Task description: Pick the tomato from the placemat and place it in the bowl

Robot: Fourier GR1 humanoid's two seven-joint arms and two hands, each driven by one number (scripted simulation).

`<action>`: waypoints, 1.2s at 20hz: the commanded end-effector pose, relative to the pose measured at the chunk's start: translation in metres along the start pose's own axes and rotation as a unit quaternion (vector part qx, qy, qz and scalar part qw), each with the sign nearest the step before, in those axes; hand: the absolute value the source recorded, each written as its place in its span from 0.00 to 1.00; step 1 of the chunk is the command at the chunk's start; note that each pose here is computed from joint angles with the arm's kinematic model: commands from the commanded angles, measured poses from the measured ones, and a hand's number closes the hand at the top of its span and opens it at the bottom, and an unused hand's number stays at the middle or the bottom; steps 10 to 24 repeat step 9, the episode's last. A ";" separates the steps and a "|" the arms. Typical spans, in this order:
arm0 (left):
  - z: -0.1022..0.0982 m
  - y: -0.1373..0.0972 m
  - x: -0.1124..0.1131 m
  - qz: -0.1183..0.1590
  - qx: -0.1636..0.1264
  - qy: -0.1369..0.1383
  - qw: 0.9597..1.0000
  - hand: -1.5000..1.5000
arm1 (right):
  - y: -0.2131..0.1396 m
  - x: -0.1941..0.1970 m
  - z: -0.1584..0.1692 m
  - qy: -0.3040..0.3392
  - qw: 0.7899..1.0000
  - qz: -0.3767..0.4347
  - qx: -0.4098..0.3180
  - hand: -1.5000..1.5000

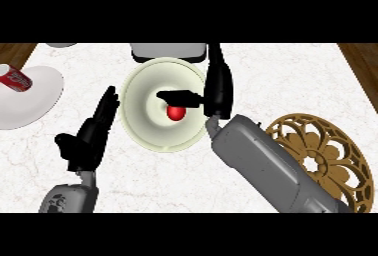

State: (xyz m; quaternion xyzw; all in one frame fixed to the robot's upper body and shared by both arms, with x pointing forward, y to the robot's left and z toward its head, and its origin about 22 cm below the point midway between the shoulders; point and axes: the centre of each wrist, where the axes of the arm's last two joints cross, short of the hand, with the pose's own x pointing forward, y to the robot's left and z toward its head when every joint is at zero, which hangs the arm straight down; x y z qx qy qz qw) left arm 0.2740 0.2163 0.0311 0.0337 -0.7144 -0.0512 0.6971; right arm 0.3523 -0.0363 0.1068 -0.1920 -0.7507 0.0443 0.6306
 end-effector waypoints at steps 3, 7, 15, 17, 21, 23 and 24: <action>-0.006 0.006 -0.006 0.017 0.007 0.006 1.000 0.50 | -0.020 0.002 0.042 -0.008 0.998 -0.041 0.037 0.00; 0.005 -0.017 0.001 0.000 0.003 0.002 1.000 0.50 | -0.063 -0.037 0.041 -0.011 0.998 -0.024 0.051 0.00; 0.005 0.008 0.012 0.000 0.000 0.000 1.000 0.50 | -0.038 -0.029 0.056 -0.001 0.999 -0.019 0.042 0.00; 0.005 0.008 0.012 0.000 0.000 0.000 1.000 0.50 | -0.038 -0.029 0.056 -0.001 0.999 -0.019 0.042 0.00; 0.005 0.008 0.012 0.000 0.000 0.000 1.000 0.50 | -0.038 -0.029 0.056 -0.001 0.999 -0.019 0.042 0.00; 0.005 0.008 0.012 0.000 0.000 0.000 1.000 0.50 | -0.038 -0.029 0.056 -0.001 0.999 -0.019 0.042 0.00; 0.005 0.008 0.012 0.000 0.000 0.000 1.000 0.50 | -0.038 -0.029 0.056 -0.001 0.999 -0.019 0.042 0.00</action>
